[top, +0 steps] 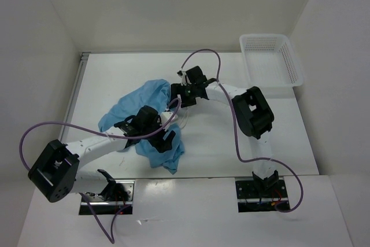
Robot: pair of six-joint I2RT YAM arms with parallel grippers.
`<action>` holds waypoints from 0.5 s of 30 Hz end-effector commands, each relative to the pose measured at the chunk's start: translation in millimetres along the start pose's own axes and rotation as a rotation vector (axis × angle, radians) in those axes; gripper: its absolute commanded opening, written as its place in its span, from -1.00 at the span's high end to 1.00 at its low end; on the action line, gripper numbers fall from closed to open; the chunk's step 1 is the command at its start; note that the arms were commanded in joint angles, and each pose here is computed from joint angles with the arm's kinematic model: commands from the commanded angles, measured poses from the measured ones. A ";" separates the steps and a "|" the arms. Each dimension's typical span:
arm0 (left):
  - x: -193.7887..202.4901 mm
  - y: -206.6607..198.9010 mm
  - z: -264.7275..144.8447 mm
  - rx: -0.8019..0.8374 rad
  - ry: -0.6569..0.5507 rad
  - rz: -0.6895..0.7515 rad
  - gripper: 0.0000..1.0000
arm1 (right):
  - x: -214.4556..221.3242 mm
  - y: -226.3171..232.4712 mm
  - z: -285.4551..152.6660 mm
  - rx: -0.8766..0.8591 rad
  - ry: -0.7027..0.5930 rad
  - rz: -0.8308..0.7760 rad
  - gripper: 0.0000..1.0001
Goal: Fold and stack the shorts
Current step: Move the shorts to the center of the board
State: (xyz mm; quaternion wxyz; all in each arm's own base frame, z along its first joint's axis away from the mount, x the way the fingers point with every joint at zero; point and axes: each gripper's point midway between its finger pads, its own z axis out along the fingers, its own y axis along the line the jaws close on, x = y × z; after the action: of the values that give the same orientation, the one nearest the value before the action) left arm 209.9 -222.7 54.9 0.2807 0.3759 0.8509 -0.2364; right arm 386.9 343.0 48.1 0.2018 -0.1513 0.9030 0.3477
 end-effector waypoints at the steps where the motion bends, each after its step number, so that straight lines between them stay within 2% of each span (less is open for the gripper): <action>1: -3.0 2.5 -5.7 -0.017 -0.024 0.006 -0.67 | 12.0 17.1 2.0 0.050 0.034 -0.091 -0.65; 6: 0.2 1.4 -8.3 -0.017 -0.022 0.006 -0.69 | 28.8 3.1 25.2 0.156 0.082 -0.140 -0.65; 7: 0.1 1.4 -8.3 -0.017 -0.022 0.006 -0.69 | 31.7 -2.4 28.4 0.172 0.089 -0.137 -0.54; 8: 0.0 4.1 -8.9 -0.023 -0.024 -0.001 -0.69 | 29.9 -8.1 31.1 0.197 0.082 -0.138 -0.22; 11: 0.0 4.1 -8.9 -0.023 -0.024 -0.001 -0.69 | 31.7 -11.4 35.0 0.198 0.086 -0.147 0.25; 12: -2.0 3.8 -10.5 -0.024 -0.032 0.002 -0.69 | 32.6 -9.4 35.2 0.187 0.090 -0.147 0.59; 14: 2.2 3.7 -9.7 -0.023 -0.024 -0.001 -0.69 | 27.0 -3.9 32.7 0.170 0.074 -0.163 0.91; 15: 2.1 6.3 -10.3 -0.029 -0.025 -0.007 -0.69 | 20.8 -1.5 27.9 0.175 0.056 -0.182 1.00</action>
State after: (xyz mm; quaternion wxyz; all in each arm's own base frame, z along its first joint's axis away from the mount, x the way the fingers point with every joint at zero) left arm 209.5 -214.8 56.7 0.2858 0.3687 0.8544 -0.2288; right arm 369.0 363.4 19.4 0.2091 -0.2169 0.9165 0.2633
